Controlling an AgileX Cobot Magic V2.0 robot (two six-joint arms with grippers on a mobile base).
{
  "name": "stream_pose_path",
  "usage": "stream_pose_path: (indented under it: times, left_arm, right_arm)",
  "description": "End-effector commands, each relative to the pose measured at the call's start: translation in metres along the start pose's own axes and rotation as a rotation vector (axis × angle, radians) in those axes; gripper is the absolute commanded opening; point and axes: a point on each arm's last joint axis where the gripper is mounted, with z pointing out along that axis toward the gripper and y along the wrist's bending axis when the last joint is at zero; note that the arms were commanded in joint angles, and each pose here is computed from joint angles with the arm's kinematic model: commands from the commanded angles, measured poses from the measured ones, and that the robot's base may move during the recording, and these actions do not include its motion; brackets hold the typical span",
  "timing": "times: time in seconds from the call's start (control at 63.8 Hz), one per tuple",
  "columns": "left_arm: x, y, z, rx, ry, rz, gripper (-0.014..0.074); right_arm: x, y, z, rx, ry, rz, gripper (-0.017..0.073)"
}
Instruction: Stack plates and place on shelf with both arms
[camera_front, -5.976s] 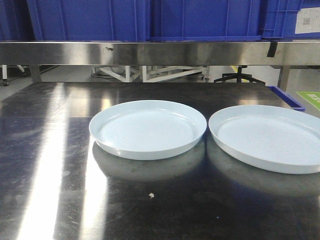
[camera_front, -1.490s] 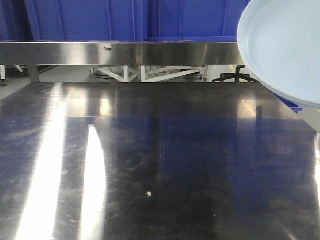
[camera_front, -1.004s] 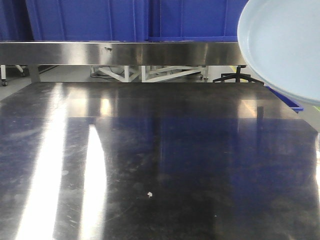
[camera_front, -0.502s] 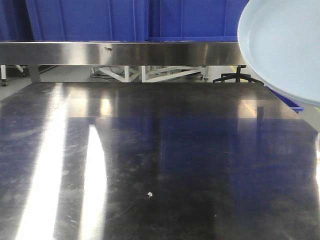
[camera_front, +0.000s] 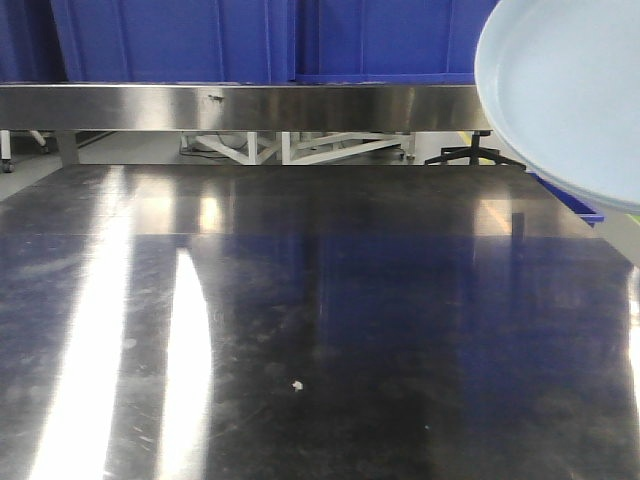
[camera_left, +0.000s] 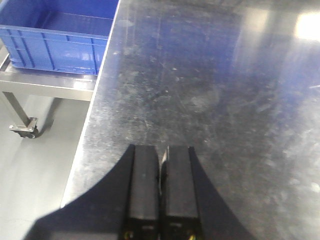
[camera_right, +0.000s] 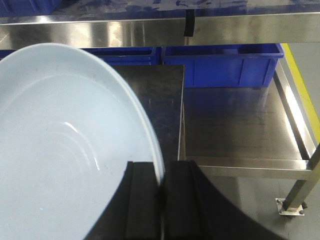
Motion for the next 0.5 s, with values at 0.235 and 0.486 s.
stream_pose_path:
  times: [0.235,0.486]
  left_arm:
    - [-0.0157,-0.0018,-0.0048,0.013,-0.103,-0.002,0.0088]
    - [-0.0156,-0.0018,-0.0041,0.013,-0.099,-0.002,0.0088]
  right_arm:
    - [-0.0176,0.0016,-0.0045,-0.012,-0.126,-0.004,0.0024]
    - [-0.0176,0.0016,-0.0045,-0.012,-0.126,-0.004,0.0024]
